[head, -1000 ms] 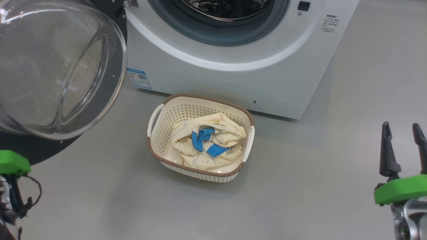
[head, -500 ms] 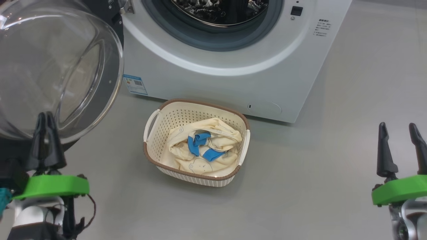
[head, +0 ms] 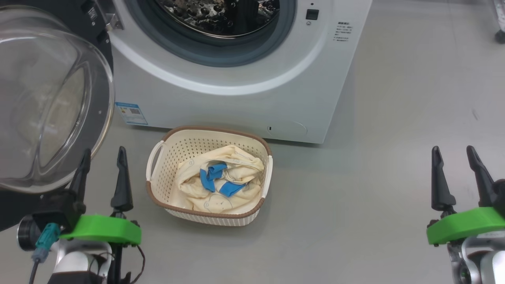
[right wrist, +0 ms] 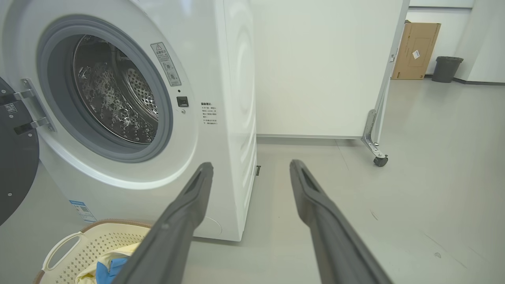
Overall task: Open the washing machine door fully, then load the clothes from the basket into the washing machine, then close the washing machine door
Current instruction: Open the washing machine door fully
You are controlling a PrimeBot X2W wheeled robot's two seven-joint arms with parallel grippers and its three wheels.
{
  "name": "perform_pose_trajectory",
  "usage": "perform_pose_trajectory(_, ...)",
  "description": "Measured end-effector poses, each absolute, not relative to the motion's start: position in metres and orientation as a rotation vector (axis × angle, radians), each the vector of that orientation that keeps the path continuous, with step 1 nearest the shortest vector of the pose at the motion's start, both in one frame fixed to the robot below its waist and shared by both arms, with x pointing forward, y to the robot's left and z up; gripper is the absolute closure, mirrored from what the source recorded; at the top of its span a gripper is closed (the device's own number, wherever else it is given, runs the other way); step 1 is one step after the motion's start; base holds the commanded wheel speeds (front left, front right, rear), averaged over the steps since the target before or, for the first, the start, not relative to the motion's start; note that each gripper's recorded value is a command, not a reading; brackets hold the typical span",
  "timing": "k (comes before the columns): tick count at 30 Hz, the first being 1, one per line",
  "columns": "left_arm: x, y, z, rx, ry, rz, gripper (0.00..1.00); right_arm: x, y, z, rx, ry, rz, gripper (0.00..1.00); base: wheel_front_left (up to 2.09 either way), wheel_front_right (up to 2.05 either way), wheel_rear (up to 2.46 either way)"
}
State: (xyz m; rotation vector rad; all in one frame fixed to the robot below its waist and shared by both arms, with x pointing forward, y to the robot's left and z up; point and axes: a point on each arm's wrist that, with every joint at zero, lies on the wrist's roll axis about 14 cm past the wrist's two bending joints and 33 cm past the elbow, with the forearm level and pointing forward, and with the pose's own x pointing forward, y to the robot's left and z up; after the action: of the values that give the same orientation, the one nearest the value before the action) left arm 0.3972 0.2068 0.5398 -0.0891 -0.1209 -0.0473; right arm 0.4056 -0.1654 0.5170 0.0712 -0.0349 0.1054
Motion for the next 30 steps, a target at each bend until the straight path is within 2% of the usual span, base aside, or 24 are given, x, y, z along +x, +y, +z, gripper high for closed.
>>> perform_pose_trajectory(15,0.417,0.166,0.505,-0.121,-0.022,-0.109,0.0,0.384,-0.182,0.519,0.058,-0.035,0.057,0.0,0.0,0.0,0.0)
perform_pose_trajectory(30,0.423,0.146,0.51,-0.118,-0.05,-0.164,0.0,0.371,-0.195,0.525,0.045,-0.049,0.018,0.0,0.0,0.0,0.0)
